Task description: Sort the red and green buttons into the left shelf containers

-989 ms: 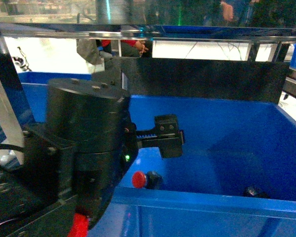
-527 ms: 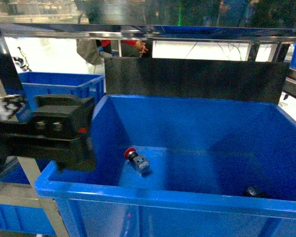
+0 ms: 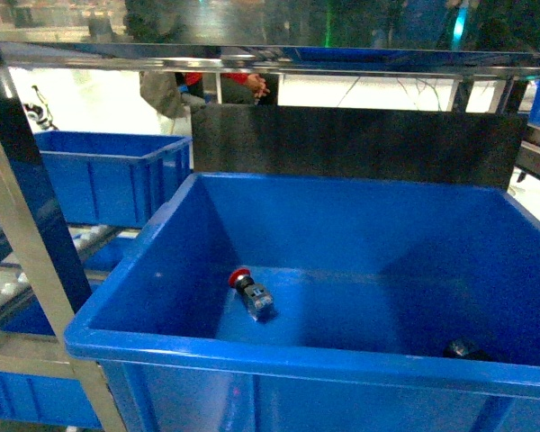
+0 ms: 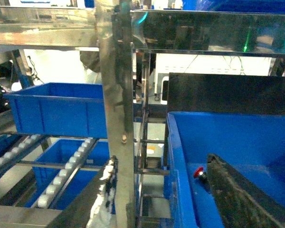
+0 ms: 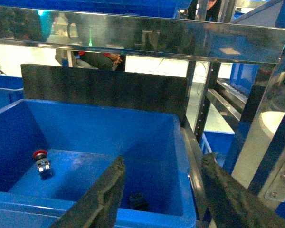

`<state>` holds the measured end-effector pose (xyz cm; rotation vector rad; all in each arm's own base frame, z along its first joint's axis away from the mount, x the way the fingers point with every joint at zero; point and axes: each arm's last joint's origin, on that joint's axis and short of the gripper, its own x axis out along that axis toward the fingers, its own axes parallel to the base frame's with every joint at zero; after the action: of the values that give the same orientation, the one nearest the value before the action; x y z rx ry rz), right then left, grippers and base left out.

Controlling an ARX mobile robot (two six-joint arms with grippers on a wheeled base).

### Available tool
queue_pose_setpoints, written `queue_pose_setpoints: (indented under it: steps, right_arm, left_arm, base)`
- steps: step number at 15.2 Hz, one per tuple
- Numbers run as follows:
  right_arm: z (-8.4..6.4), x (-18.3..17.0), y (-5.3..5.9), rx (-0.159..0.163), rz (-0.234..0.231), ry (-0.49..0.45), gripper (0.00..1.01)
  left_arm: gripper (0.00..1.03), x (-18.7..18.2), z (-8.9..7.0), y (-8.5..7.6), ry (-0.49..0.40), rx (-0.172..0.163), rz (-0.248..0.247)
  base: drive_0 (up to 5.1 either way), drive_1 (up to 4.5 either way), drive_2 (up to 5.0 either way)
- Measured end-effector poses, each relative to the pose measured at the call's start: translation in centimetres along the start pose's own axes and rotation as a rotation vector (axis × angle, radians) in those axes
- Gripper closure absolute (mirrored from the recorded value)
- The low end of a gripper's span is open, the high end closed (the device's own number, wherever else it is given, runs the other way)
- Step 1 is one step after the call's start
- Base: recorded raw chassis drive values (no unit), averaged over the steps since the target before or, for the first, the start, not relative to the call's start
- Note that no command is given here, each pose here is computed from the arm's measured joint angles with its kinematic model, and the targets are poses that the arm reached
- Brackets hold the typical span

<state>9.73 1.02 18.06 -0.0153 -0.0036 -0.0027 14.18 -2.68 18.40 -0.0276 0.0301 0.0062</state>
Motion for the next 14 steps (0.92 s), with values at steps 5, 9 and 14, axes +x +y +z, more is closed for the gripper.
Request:
queue_pose_setpoints:
  steps: [5, 9, 14]
  right_arm:
    - [-1.4, 0.0, -1.0, 0.001, 0.001, 0.009, 0.99]
    - [-1.3, 0.0, -1.0, 0.001, 0.003, -0.002, 0.99]
    - [-1.3, 0.0, -1.0, 0.001, 0.003, -0.002, 0.99]
  left_arm:
    - [1.01, -1.4, -0.8, 1.5, -0.016, 0.015, -0.005]
    - [1.01, -2.1, -1.3, 2.8, -0.041, 0.013, -0.002]
    - [1.01, -2.9, -1.3, 2.7, -0.044, 0.013, -0.008]
  base:
    - [0.0, 0.00, 0.0]
    - [0.0, 0.00, 0.0]
    - [0.0, 0.00, 0.0]
